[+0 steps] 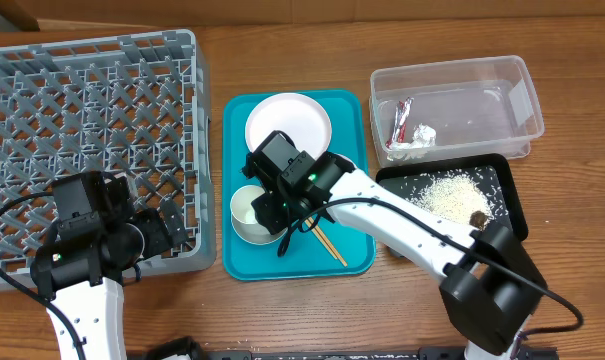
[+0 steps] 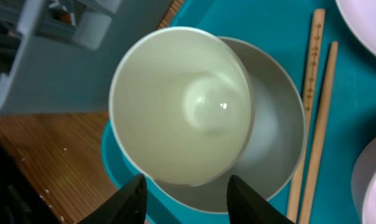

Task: Sort waste into correct bins and load items into the dishwasher
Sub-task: 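Grasp the white cup on the saucer with the right gripper, then lift the white cup and hand it to the left gripper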

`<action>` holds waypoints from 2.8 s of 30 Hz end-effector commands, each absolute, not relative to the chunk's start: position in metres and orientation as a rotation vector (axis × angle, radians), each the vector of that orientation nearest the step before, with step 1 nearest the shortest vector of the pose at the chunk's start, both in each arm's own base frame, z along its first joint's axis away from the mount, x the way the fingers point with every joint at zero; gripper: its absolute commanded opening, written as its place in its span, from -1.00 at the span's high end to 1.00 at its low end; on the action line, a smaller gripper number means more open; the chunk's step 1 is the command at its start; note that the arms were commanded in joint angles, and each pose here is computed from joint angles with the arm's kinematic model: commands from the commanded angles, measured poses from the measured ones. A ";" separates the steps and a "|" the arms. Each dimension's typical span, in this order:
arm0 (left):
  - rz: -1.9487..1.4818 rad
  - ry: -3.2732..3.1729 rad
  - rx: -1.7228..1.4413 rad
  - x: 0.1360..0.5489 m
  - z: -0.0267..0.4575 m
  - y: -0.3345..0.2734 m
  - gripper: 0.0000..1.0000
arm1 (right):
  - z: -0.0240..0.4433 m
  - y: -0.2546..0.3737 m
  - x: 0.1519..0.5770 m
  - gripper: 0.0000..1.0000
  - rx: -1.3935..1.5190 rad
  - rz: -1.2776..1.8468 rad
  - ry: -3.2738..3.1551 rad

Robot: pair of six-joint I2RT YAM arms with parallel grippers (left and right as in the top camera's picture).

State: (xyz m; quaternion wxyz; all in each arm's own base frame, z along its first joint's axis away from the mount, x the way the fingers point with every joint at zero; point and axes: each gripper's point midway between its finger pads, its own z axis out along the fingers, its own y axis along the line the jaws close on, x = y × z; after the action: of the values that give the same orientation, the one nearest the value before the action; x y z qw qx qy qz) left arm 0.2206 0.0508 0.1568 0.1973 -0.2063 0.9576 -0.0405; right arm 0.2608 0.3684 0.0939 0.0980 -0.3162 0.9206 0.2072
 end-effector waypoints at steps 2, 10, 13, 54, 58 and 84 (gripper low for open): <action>-0.120 2.661 -0.565 0.225 0.164 0.052 -1.00 | 0.072 0.367 0.264 0.36 -0.883 0.575 2.781; -0.121 2.662 -0.565 0.224 0.164 0.052 -1.00 | 0.075 0.365 0.276 0.57 -0.850 0.565 2.760; -0.123 2.672 -0.568 0.222 0.163 0.051 -1.00 | 0.077 0.357 0.280 0.56 -0.760 0.563 2.805; -0.373 2.596 -0.424 0.242 0.176 0.020 -1.00 | 0.220 0.273 0.355 0.92 -0.367 0.600 2.566; -0.528 2.506 -0.245 0.260 0.193 -0.009 -1.00 | 0.240 0.234 0.359 0.92 -0.253 0.663 2.577; -1.300 1.858 0.697 0.280 0.302 -0.199 -0.97 | 0.308 0.277 0.278 0.92 -0.623 1.809 2.353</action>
State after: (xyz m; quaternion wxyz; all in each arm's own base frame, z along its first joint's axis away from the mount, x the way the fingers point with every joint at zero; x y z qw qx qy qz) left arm 0.2869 -0.1925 0.2880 0.3790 0.2483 0.7526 -0.4777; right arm 0.2949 0.2708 0.2887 0.0695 -0.1731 0.8146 0.5492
